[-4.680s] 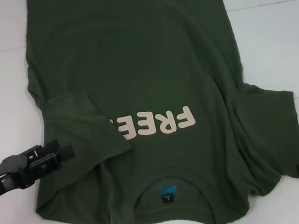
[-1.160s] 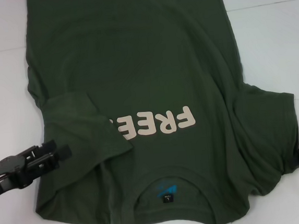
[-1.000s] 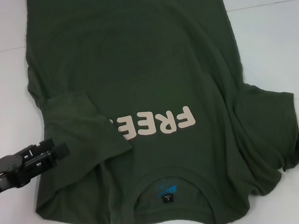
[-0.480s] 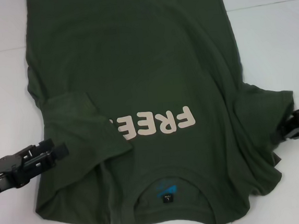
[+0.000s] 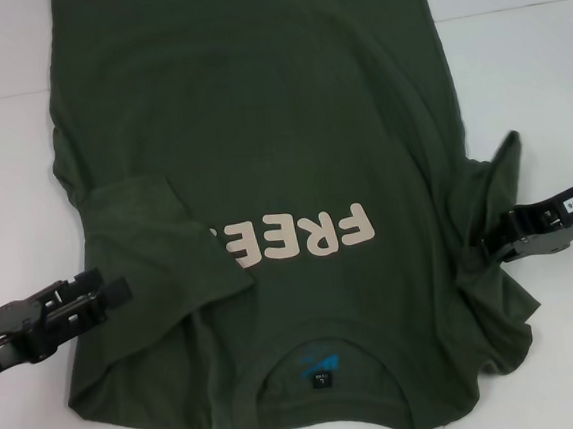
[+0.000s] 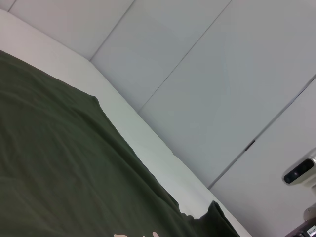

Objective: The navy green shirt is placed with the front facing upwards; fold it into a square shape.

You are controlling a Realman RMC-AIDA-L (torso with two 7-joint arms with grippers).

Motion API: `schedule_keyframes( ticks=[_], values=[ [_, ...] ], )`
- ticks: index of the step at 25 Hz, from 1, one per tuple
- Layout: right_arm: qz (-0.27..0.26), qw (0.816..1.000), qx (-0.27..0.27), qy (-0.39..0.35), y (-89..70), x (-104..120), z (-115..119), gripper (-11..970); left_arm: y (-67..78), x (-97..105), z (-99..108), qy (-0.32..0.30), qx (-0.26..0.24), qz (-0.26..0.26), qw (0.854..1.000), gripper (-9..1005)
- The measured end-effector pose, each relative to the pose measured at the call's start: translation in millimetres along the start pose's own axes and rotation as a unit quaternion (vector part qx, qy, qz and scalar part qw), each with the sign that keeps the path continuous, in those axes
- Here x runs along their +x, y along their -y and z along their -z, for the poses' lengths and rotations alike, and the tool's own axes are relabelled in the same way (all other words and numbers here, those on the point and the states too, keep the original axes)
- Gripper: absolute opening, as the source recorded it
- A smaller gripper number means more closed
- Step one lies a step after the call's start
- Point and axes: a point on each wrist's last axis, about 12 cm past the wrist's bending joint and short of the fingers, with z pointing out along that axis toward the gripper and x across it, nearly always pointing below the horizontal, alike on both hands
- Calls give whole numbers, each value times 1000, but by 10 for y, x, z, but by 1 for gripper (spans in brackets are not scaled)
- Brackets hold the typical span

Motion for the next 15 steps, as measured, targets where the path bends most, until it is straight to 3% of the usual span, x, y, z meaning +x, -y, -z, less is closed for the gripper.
schedule_keyframes(
  ticks=[15],
  values=[
    [29, 998, -53, -3, -175, -89, -101, 47, -9, -6, -5, 0, -3, -1, 1000, 767]
  ],
)
